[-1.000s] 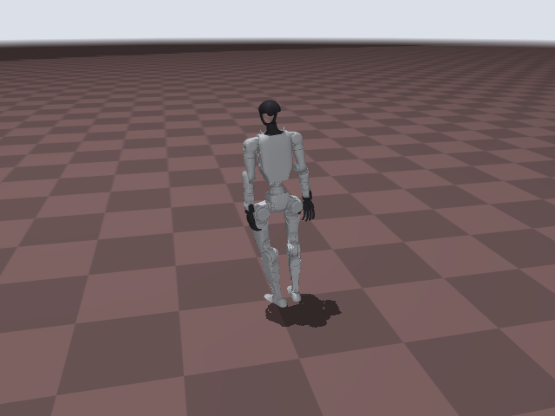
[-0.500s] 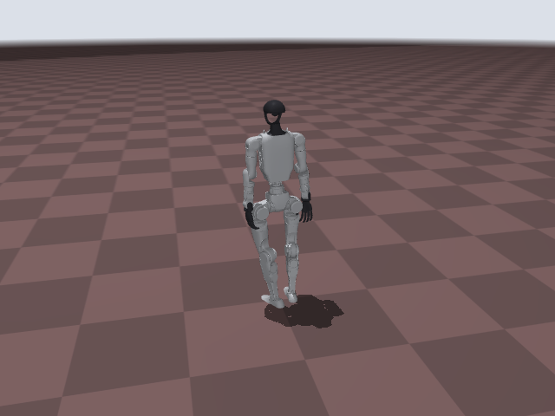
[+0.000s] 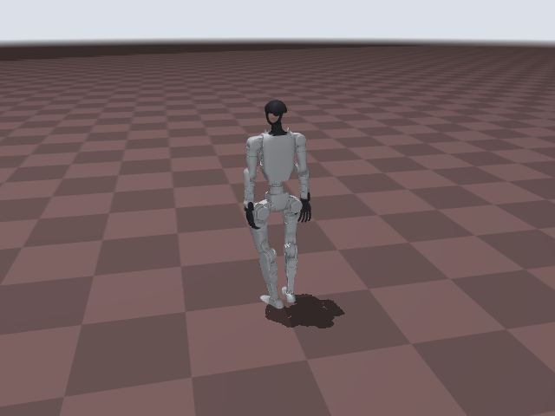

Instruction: In place motions

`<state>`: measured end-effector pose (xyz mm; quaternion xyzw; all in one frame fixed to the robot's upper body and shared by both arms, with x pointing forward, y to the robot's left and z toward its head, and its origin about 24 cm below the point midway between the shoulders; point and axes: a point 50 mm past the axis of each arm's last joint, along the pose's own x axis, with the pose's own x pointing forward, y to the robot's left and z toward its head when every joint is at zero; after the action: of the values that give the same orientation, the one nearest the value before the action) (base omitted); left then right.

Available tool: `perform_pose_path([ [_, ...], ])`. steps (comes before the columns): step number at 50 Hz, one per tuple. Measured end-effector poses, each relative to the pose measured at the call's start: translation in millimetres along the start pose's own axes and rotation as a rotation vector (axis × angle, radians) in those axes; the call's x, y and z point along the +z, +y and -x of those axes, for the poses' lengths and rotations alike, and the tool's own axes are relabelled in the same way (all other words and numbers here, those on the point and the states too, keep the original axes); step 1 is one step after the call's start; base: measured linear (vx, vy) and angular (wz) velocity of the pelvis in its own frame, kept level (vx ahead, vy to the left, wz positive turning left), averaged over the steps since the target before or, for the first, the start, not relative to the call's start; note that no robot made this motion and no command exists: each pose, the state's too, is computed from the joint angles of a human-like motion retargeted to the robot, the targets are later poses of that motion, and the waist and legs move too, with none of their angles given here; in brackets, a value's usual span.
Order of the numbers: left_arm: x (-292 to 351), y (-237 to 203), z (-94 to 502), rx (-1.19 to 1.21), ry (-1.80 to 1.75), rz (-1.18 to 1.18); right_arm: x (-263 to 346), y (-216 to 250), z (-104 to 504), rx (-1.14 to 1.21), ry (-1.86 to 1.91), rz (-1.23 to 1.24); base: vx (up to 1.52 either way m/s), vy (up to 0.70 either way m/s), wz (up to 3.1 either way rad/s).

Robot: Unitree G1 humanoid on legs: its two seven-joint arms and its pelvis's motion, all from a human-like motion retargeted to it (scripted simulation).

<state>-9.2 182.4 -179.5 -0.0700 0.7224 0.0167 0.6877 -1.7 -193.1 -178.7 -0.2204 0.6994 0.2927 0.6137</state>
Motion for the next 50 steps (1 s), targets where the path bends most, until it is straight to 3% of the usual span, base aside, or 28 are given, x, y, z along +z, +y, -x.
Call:
perform_pose_path([
  [25,-1.0,-2.5,-0.8,0.020,-0.043,0.055,-36.0,14.8,-1.0,-0.024,0.054,-0.120,-0.03,0.01,-0.28],
  [37,21.5,4.8,1.2,0.056,-0.118,-0.006,-49.5,28.7,-0.4,0.012,0.083,-0.306,0.00,-0.02,0.35],
  [44,17.5,7.0,1.3,0.041,-0.095,-0.030,-11.6,4.9,-0.1,-0.066,0.004,-0.259,0.00,0.00,0.00],
  [50,-46.4,11.6,3.1,0.028,0.067,0.024,80.3,-28.9,13.9,-0.067,-0.265,-0.156,0.00,0.00,0.00],
])
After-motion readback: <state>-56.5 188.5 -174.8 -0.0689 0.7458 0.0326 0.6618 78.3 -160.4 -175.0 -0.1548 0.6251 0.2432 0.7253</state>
